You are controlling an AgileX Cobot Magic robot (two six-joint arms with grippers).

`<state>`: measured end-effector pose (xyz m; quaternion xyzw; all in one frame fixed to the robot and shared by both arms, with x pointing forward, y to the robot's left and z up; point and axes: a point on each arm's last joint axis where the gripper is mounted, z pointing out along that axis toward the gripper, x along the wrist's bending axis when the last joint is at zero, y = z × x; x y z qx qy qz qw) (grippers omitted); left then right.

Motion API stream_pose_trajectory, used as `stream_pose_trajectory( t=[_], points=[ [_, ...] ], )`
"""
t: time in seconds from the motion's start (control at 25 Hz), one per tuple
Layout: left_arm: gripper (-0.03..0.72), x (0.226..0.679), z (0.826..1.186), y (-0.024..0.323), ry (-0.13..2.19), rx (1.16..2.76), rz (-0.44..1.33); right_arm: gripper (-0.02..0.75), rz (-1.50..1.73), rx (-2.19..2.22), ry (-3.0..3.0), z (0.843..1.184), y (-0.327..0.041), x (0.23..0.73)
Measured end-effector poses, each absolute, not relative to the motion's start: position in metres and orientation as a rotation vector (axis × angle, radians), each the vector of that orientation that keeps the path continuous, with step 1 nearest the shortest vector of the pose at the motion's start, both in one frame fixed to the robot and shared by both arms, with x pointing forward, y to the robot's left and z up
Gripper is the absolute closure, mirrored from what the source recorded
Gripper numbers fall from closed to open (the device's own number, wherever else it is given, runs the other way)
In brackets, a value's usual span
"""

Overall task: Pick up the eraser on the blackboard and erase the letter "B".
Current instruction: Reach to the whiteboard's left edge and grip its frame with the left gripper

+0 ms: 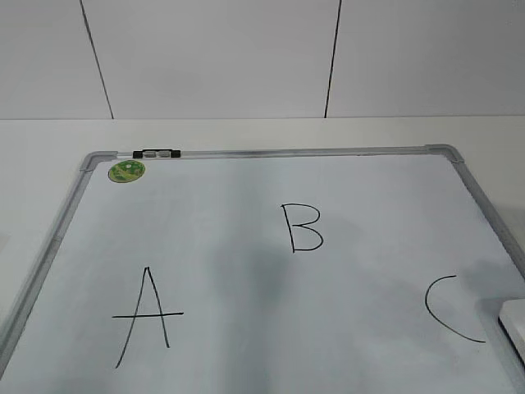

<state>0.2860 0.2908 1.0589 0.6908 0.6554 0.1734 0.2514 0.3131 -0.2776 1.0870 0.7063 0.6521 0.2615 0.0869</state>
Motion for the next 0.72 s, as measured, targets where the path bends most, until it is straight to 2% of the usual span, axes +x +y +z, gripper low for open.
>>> stream_pose_trajectory(
  t=[0.28, 0.72],
  points=[
    [0.45, 0.347, 1.038, 0.283, 1.996, 2.017, 0.145, 0.155, 0.74, 2.125, 1.973, 1.084, -0.277, 0.321],
    [0.45, 0.455, 1.051, 0.275, 2.028, 2.032, 0.106, 0.155, 0.74, 2.123, 1.974, 1.084, -0.277, 0.322]
  ],
)
